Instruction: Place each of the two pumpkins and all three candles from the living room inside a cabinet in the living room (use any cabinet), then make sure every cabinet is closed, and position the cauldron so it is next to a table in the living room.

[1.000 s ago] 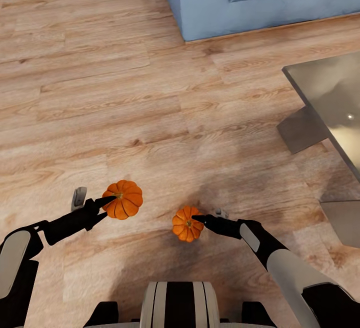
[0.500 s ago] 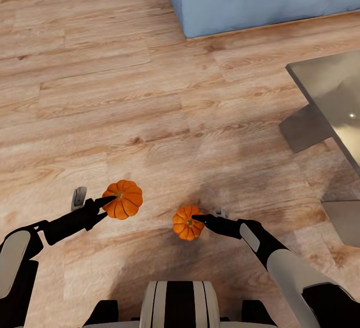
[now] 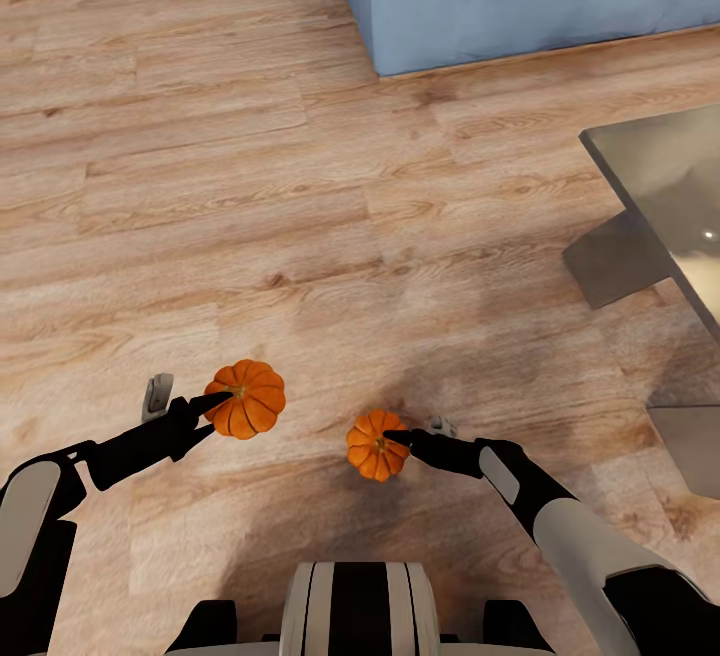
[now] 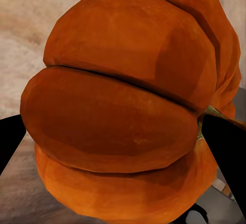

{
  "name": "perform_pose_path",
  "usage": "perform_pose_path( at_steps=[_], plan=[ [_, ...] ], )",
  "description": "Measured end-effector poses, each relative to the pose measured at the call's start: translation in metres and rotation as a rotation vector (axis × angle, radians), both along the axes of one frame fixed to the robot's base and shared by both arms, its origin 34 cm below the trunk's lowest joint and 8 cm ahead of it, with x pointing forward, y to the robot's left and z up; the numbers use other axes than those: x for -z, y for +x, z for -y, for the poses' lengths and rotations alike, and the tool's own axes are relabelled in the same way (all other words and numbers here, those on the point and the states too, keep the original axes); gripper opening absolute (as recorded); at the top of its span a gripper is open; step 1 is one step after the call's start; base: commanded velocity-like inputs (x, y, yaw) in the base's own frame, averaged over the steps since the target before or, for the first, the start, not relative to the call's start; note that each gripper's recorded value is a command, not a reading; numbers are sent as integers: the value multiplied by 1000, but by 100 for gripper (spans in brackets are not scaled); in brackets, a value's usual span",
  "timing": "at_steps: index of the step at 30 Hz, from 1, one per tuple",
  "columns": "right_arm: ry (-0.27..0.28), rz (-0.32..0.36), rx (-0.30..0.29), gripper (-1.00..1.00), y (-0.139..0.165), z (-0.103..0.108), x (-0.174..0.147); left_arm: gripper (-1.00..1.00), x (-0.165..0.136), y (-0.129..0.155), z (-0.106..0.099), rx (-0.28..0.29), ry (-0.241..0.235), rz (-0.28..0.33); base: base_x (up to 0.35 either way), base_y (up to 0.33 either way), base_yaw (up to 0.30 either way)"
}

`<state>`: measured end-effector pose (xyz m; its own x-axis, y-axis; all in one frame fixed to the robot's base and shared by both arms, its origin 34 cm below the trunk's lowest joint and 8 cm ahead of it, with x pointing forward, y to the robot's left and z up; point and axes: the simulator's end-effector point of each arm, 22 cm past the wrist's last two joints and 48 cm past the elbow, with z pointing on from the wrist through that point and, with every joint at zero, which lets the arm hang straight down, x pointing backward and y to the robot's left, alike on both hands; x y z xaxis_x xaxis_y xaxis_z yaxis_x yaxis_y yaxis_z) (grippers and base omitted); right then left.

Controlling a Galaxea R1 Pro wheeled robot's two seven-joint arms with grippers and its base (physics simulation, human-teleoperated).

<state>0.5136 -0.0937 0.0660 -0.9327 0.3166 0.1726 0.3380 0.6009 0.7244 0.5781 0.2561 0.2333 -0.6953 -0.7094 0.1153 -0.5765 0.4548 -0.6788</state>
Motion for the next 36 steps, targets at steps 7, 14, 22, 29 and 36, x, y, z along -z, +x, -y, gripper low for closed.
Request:
perform_pose_path(
  at_steps=[7,14,22,29,36],
  plan=[
    [-4,0,-26,-100,-4,0,0,-100,0,0,0,0,1,1,0,0,3],
    [-6,0,-29,-100,-4,1,1,-100,0,0,0,0,0,1,0,0,0],
    [-9,6,-35,-100,-3,1,1,-100,-7,-1,12,22,-22,21,0,0,0],
    [-14,34,-38,-100,7,1,-10,-100,-17,-1,14,27,-20,35,0,0,0],
    [-14,65,-38,-100,20,1,-24,-100,-32,4,14,27,-19,61,0,0,0]
  ],
)
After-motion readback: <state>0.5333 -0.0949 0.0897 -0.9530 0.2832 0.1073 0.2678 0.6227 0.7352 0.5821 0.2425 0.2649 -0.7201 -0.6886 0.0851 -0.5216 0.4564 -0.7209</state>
